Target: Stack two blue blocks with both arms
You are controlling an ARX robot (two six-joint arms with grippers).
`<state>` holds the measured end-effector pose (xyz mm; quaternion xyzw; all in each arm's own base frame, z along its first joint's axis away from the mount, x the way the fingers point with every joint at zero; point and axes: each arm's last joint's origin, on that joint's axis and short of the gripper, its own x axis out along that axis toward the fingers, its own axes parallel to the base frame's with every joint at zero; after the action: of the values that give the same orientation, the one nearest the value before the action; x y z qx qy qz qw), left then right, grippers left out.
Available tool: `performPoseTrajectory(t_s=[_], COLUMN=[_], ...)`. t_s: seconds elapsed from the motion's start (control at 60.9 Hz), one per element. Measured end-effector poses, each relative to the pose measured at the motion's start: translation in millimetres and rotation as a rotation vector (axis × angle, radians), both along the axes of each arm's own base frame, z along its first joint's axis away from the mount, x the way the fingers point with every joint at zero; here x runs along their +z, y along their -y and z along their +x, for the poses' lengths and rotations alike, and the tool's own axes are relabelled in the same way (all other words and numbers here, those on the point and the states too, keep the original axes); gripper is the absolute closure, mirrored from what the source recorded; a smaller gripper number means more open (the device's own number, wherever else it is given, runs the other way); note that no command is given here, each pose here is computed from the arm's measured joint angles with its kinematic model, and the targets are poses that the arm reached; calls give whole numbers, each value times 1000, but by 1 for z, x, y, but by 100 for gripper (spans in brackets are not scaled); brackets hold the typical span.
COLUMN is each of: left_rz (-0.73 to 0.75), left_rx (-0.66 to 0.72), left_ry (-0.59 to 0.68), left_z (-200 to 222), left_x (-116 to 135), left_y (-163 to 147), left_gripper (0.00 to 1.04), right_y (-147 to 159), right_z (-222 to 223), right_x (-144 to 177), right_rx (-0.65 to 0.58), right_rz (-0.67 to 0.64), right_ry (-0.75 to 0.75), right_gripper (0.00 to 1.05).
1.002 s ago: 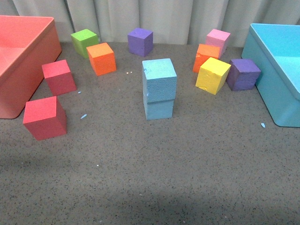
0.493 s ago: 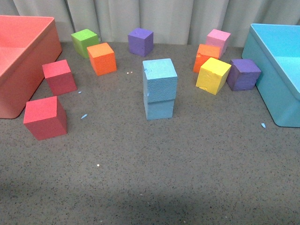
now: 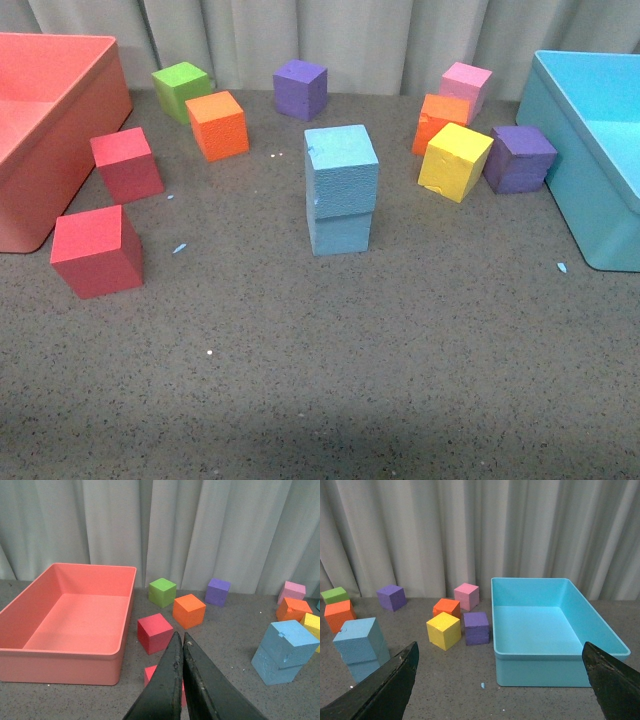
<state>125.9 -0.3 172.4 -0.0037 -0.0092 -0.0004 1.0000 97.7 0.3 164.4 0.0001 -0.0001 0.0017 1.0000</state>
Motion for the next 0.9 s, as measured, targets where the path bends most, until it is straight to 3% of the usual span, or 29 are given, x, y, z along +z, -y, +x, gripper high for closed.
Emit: performPoseTrajectory(t_s=[0.903], left_rz=[0], left_rx=[-2], left_ry=[-3], left_z=[-29], left_x=[-2], left_y=[0], left_gripper=[101], right_y=[0], right_z=[0], right_x=[0], right_rx=[0], right_rz=[0], right_ry=[0], right_gripper=[9])
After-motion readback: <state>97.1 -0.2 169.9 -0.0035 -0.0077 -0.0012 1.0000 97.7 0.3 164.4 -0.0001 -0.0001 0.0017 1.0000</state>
